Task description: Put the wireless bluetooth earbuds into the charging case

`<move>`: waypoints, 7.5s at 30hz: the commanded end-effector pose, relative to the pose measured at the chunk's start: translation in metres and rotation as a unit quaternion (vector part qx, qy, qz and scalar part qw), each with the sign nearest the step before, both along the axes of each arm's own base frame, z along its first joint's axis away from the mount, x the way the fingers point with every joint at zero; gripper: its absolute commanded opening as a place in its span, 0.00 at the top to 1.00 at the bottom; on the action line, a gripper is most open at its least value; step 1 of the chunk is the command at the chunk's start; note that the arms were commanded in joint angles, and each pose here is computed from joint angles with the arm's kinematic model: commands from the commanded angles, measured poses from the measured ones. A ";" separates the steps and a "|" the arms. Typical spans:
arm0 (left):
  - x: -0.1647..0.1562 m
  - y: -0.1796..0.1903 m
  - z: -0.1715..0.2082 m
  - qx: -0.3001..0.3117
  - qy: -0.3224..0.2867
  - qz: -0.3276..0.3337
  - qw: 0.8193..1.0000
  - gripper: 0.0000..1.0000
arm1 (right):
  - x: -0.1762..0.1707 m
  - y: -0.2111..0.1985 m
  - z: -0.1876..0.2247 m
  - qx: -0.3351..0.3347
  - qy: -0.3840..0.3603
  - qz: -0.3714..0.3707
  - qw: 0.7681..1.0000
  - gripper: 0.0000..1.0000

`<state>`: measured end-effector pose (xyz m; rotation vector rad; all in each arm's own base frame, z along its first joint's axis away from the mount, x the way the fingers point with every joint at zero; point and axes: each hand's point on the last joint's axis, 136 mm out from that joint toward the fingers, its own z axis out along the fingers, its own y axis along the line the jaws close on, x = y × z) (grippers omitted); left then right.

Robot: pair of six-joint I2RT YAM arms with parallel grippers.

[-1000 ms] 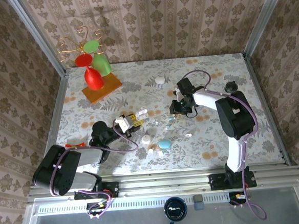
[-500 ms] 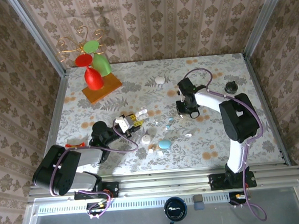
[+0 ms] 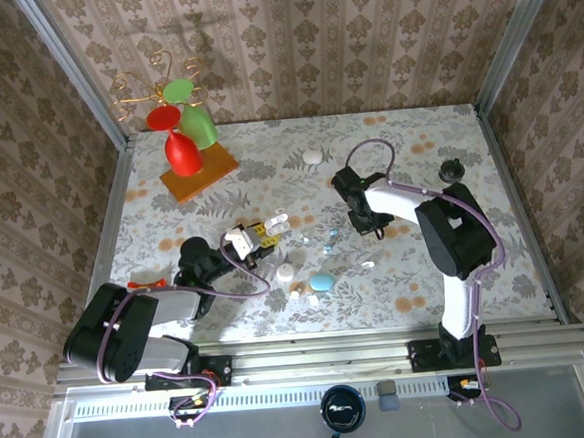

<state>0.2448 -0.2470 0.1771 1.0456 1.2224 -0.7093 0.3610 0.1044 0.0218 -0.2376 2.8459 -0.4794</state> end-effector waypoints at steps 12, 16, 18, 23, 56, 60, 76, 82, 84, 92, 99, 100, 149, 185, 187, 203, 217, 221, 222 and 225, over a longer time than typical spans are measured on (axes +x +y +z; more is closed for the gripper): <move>-0.003 -0.002 0.010 -0.007 -0.030 -0.015 0.999 1.00 | -0.017 0.039 0.008 0.070 0.003 -0.023 0.997 0.63; -0.002 -0.002 0.010 -0.007 -0.031 -0.016 0.999 1.00 | -0.021 0.047 0.011 0.101 0.002 -0.039 0.994 0.63; -0.002 -0.003 0.010 -0.006 -0.030 -0.016 0.999 1.00 | -0.024 0.053 0.010 0.114 0.005 -0.040 0.993 0.64; -0.002 -0.004 0.009 -0.006 -0.029 -0.020 0.999 1.00 | -0.027 0.059 0.002 0.103 0.013 -0.035 0.994 0.77; -0.003 0.003 0.017 -0.010 -0.047 0.003 0.999 1.00 | -0.015 0.029 -0.009 -0.189 0.107 0.125 0.968 0.81; -0.003 0.004 0.016 -0.010 -0.045 0.003 0.999 1.00 | -0.019 0.046 -0.010 -0.165 0.102 0.129 0.973 0.70; -0.002 0.002 0.015 -0.007 -0.046 0.000 0.999 1.00 | -0.010 0.075 0.055 0.086 -0.032 0.050 0.995 0.56; -0.002 0.000 0.015 -0.007 -0.045 -0.009 0.999 1.00 | -0.004 0.058 0.064 0.307 -0.071 -0.058 0.947 0.53; -0.001 0.000 0.015 -0.007 -0.044 -0.007 0.999 1.00 | -0.004 0.051 0.064 0.379 -0.074 -0.095 0.918 0.55; -0.001 -0.001 0.013 -0.007 -0.040 -0.007 0.999 1.00 | -0.021 0.040 0.041 0.491 -0.040 -0.156 0.856 0.58; 0.000 0.001 0.014 -0.008 -0.041 0.000 0.999 1.00 | -0.028 0.027 0.010 0.487 -0.019 -0.197 0.851 0.62; 0.000 0.001 0.014 -0.008 -0.041 0.000 0.999 1.00 | -0.028 0.026 0.009 0.485 -0.020 -0.199 0.851 0.62; -0.002 -0.006 0.008 -0.007 -0.002 -0.020 1.000 1.00 | -0.020 0.097 0.169 0.403 -0.252 0.224 0.851 0.78; -0.008 -0.013 0.032 -0.062 0.065 -0.069 0.994 1.00 | -0.064 0.217 0.229 0.408 -0.286 0.483 0.719 0.78; -0.009 -0.013 0.030 -0.061 0.065 -0.068 0.994 1.00 | -0.063 0.218 0.229 0.408 -0.288 0.483 0.719 0.79; -0.005 -0.011 0.034 -0.067 0.067 -0.058 0.994 1.00 | -0.060 0.224 0.187 0.394 -0.237 0.499 0.735 0.80; 0.005 0.000 0.029 -0.067 0.068 -0.024 0.995 1.00 | -0.054 0.225 0.204 0.433 -0.244 0.477 0.725 0.59; 0.008 0.004 0.027 -0.065 0.065 -0.012 0.996 1.00 | -0.041 0.215 0.228 0.479 -0.267 0.436 0.714 0.48; 0.009 0.006 0.026 -0.065 0.065 -0.008 0.996 1.00 | -0.036 0.211 0.232 0.483 -0.274 0.424 0.716 0.45; 0.011 0.012 0.026 -0.066 0.060 0.009 0.996 1.00 | -0.016 0.197 0.237 0.499 -0.288 0.365 0.732 0.39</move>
